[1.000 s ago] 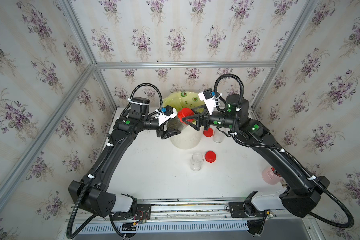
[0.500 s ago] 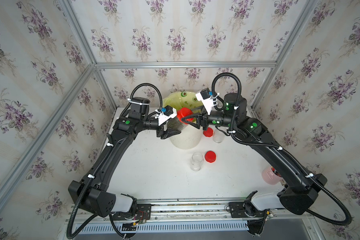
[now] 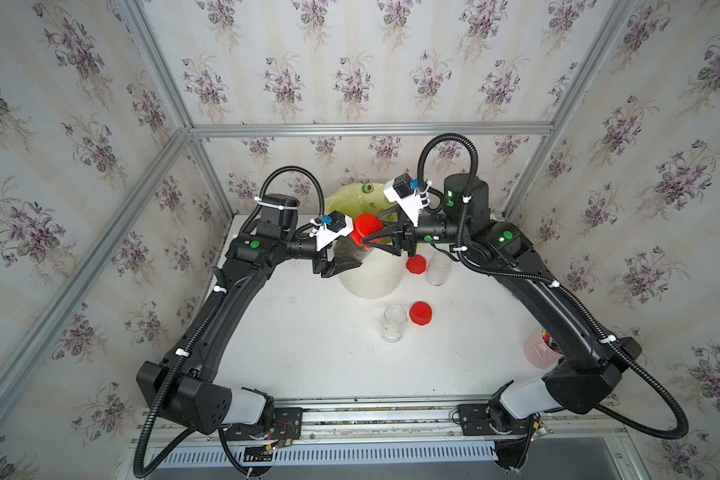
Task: Empty moldy tea leaves from jars
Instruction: Unscrew the lid from the jar.
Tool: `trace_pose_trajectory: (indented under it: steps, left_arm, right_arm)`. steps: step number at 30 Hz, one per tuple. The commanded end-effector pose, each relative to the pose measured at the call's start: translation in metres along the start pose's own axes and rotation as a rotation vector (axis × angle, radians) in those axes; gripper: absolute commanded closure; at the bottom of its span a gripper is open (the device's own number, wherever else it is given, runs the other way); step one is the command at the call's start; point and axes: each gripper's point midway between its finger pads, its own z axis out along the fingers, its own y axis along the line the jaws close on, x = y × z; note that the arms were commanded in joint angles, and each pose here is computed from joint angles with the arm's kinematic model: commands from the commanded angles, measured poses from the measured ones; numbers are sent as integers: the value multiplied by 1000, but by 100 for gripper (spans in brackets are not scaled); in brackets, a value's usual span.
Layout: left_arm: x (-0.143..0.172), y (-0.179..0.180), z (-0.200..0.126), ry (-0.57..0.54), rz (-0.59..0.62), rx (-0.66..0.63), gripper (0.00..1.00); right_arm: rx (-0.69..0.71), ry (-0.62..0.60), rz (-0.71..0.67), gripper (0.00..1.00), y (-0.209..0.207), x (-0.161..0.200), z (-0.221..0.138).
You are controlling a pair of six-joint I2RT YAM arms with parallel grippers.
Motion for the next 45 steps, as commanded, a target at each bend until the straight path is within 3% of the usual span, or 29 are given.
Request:
trace_pose_trajectory:
  steps: [1, 6, 13, 20, 24, 36, 45]
  left_arm:
    - [-6, -4, -1, -24, 4, 17, 24]
    - [-6, -4, -1, -27, 1, 24, 24]
    - [-7, -5, -2, -27, 5, 24, 24]
    - [-6, -5, 0, -27, -1, 31, 24]
    - [-5, -4, 0, -25, -2, 29, 24]
    - [-4, -3, 1, -20, -3, 25, 24]
    - [-5, -2, 0, -18, -4, 22, 24]
  right_arm:
    - [-15, 44, -101, 57, 2, 9, -1]
    - [-33, 68, -155, 56, 0, 14, -8]
    - [-33, 77, -126, 52, -16, 22, -14]
    - [-54, 8, -102, 13, -4, 13, -20]
    - [-45, -50, -103, 1, 6, 4, -31]
    - [178, -96, 149, 0, -22, -15, -44]
    - [171, -25, 244, 0, -7, -7, -19]
